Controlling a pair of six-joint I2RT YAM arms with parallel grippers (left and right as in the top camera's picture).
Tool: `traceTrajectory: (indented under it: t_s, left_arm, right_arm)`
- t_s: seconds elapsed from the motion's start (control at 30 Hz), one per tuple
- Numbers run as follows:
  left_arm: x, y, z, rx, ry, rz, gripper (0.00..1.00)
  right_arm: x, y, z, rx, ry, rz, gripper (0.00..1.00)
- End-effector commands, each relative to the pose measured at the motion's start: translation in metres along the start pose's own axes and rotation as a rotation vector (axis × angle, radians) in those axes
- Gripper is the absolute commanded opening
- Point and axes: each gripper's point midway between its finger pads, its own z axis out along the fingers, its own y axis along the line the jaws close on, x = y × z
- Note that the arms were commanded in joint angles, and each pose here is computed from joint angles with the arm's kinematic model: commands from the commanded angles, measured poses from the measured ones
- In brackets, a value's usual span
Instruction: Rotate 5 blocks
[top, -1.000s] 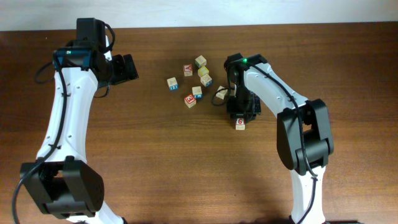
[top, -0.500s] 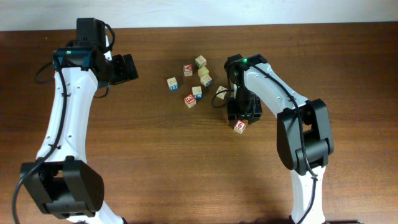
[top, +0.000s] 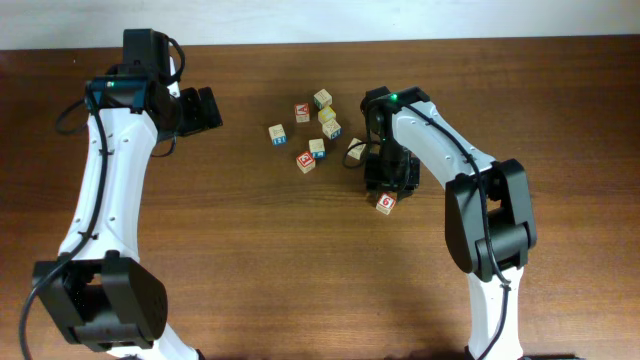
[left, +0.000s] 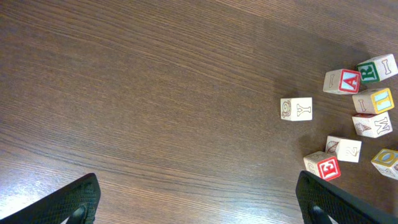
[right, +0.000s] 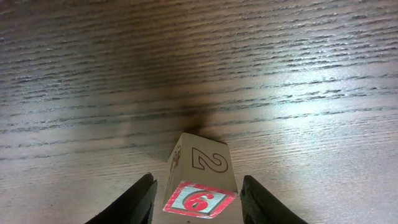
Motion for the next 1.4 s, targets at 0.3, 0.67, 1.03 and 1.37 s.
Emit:
traceTrajectory:
  t_s: [0.3,0.67,1.03,1.37]
  left_arm:
    - [-0.007,0.000,-0.002,-0.004,-0.023,-0.014,0.99]
    - [-0.007,0.000,-0.002,-0.004,-0.023,-0.014,0.99]
    - [-0.007,0.000,-0.002,-0.004,-0.023,-0.014,0.99]
    - [-0.010,-0.001,-0.002,-0.001,-0.033,-0.015,0.99]
  right_arm:
    - [0.003,0.001,0.006,0.014,0.011,0.014,0.44]
    - [0.013,-0.003,0.007,0.030,0.053,0.029,0.53]
    - [0.008,-0.002,0.021,0.022,0.029,0.035,0.43]
    - [0.004,0.000,0.022,0.012,0.014,-0.146,0.43]
